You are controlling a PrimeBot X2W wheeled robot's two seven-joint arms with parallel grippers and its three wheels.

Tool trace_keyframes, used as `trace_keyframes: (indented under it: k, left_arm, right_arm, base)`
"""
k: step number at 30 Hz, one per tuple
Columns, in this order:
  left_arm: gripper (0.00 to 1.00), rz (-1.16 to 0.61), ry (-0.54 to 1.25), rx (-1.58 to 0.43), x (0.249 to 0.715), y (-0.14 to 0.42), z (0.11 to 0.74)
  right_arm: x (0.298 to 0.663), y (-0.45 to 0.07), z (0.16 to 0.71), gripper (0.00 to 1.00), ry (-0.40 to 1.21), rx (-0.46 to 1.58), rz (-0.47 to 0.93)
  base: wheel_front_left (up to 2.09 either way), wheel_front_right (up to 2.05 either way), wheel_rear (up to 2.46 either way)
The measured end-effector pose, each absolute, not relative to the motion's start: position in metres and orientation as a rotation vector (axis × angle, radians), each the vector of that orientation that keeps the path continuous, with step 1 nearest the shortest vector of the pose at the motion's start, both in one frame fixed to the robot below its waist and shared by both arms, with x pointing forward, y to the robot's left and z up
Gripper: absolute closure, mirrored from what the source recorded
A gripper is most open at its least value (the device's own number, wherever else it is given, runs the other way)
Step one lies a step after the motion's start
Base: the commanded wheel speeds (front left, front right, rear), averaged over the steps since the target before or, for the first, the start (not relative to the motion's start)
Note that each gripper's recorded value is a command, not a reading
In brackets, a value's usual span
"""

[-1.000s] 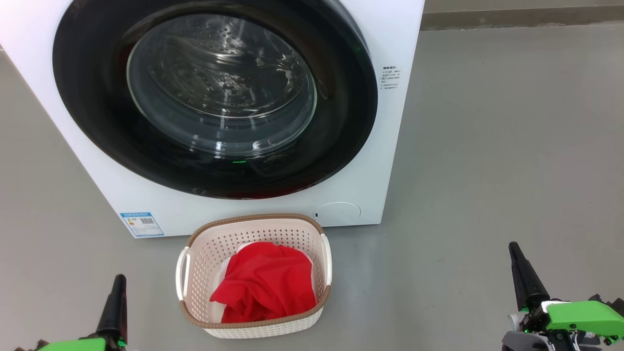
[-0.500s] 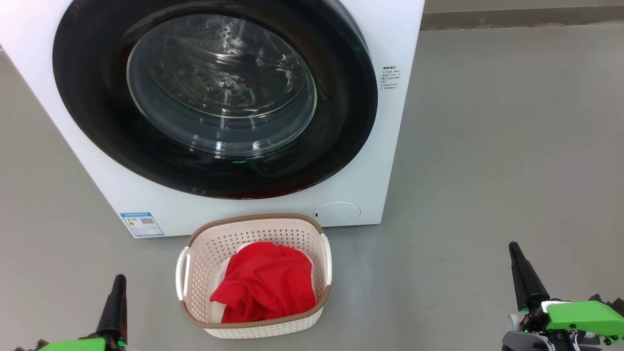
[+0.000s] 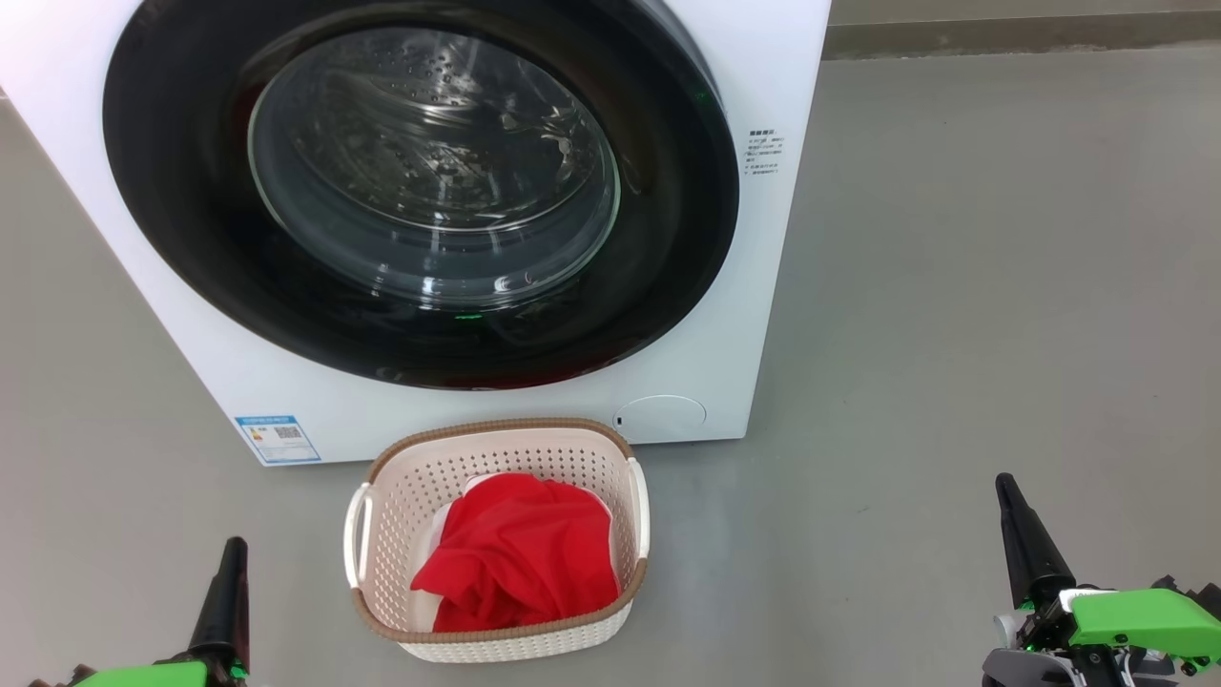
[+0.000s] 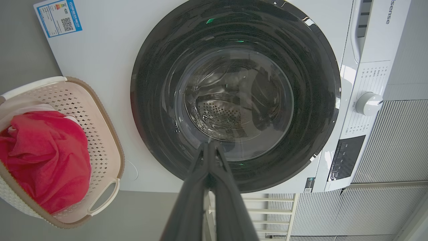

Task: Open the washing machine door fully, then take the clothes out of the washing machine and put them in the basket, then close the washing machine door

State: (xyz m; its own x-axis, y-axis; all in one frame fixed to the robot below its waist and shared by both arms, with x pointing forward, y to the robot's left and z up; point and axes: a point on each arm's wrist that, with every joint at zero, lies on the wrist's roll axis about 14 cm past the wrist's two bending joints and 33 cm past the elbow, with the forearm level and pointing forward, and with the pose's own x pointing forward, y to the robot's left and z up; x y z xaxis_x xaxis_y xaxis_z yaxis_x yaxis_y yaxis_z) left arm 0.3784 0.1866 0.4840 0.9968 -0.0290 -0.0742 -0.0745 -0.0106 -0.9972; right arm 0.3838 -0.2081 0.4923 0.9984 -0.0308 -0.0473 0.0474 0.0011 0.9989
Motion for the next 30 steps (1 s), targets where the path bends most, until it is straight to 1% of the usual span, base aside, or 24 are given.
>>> trace_keyframes:
  k: [30]
  left_arm:
    - [1.0,0.036,0.081,-1.582,0.3784,0.1866,0.484]
  right_arm:
    - [0.3838,-0.2081,0.4923,1.0,0.013,1.569,-0.061]
  base:
    - [0.0,0.0,0.0]
